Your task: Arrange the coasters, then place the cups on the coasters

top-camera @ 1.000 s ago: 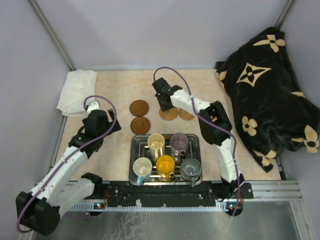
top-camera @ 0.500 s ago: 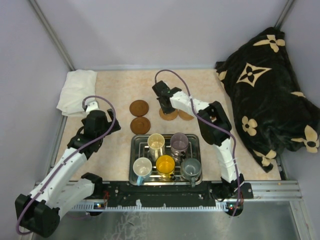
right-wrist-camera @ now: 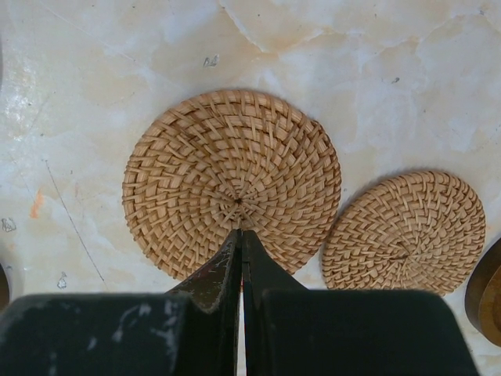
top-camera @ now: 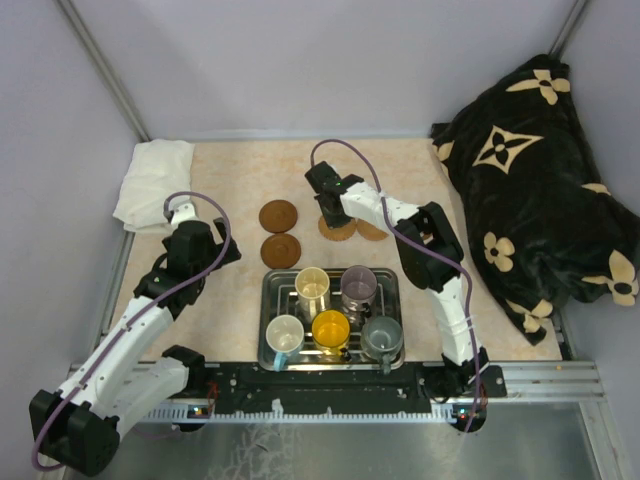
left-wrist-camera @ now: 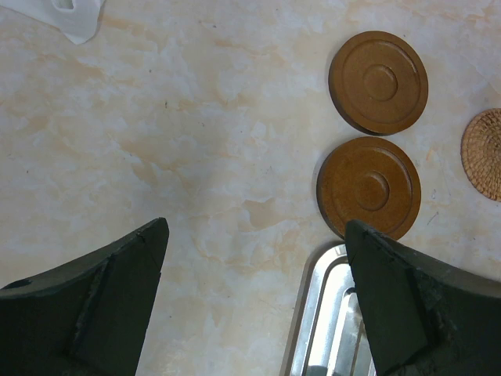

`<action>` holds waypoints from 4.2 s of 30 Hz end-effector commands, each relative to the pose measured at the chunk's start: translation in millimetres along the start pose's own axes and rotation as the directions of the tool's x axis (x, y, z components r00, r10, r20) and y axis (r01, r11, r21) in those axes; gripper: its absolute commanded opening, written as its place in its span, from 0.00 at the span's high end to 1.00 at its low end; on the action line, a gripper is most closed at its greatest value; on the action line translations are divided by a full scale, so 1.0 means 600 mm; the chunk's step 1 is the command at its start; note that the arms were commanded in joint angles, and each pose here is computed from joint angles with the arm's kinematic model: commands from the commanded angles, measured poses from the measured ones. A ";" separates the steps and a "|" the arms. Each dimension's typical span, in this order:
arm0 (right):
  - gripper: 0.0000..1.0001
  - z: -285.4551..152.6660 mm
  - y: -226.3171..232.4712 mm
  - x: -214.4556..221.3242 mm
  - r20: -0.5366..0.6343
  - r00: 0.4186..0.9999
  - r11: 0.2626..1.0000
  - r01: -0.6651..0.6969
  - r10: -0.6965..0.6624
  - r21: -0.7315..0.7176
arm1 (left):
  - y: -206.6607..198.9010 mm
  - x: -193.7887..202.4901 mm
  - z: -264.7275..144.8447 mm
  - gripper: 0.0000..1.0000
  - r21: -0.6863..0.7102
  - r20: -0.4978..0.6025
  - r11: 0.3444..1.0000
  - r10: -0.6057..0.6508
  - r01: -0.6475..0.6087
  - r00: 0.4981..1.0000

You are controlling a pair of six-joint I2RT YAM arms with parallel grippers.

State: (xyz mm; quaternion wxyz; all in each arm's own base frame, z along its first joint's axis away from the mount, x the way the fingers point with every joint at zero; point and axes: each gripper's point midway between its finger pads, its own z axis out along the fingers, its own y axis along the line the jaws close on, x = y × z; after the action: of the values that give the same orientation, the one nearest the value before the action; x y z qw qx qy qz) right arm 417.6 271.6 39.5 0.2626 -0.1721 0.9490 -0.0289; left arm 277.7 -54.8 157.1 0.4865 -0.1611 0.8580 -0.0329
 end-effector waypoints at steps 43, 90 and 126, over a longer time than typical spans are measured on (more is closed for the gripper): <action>0.65 -0.261 -0.034 -0.269 0.450 0.891 0.998 -0.058 0.061 -0.021 | -0.001 -0.010 0.004 0.00 -0.009 0.028 1.000 -0.010 0.010 1.000; 0.12 -0.559 -0.188 -0.069 0.715 0.590 0.925 -0.294 0.375 -0.242 | -0.101 0.154 0.204 0.00 -0.048 -0.392 0.944 0.282 -0.325 0.876; 0.11 -0.543 -0.185 -0.065 0.701 0.609 0.926 -0.301 0.372 -0.230 | 0.064 0.114 0.236 0.00 -0.353 -0.480 0.905 0.042 -0.237 0.876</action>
State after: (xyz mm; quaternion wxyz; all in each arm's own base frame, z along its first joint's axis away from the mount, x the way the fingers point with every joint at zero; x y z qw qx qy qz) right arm 316.6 174.6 341.2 0.5946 -0.0151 0.7932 0.1306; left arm 350.2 -31.6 33.0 0.2542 -0.1922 0.9386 0.1325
